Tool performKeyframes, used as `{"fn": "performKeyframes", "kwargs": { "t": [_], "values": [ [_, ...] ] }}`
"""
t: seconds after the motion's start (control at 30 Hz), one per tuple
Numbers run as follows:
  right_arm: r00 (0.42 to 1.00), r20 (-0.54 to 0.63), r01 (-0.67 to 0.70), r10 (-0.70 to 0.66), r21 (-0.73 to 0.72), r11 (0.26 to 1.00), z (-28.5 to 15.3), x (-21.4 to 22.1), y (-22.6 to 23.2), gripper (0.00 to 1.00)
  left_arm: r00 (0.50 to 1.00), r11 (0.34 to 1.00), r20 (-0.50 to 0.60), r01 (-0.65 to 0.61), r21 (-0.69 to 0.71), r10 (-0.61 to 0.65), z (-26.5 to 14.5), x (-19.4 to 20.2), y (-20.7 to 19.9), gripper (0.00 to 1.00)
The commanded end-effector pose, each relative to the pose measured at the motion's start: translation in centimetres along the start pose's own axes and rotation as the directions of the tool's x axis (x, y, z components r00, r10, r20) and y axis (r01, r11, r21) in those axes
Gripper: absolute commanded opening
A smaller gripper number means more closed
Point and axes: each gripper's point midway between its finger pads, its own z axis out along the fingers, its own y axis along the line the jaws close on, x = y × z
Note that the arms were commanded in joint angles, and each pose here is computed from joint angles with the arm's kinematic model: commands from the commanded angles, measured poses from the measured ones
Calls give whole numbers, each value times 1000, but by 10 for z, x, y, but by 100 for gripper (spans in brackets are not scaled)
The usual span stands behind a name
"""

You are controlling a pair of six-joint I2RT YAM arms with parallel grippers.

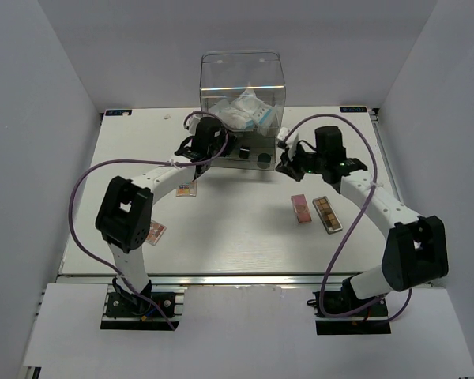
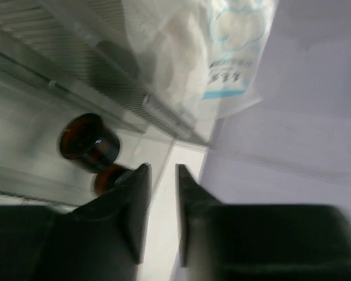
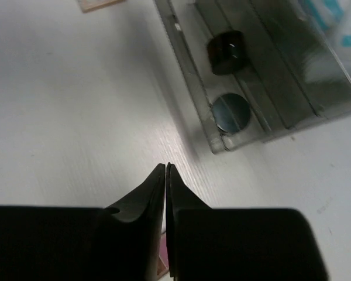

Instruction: Organize the makeup

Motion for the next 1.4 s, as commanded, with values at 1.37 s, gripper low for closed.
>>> {"fn": "performKeyframes", "kwargs": {
  "t": [1.37],
  "values": [
    [939,-25,341,-342,-26,940,112,-72,-29,0,956,980,238,-143,-137,173,-195,-69,99,8]
  ]
}}
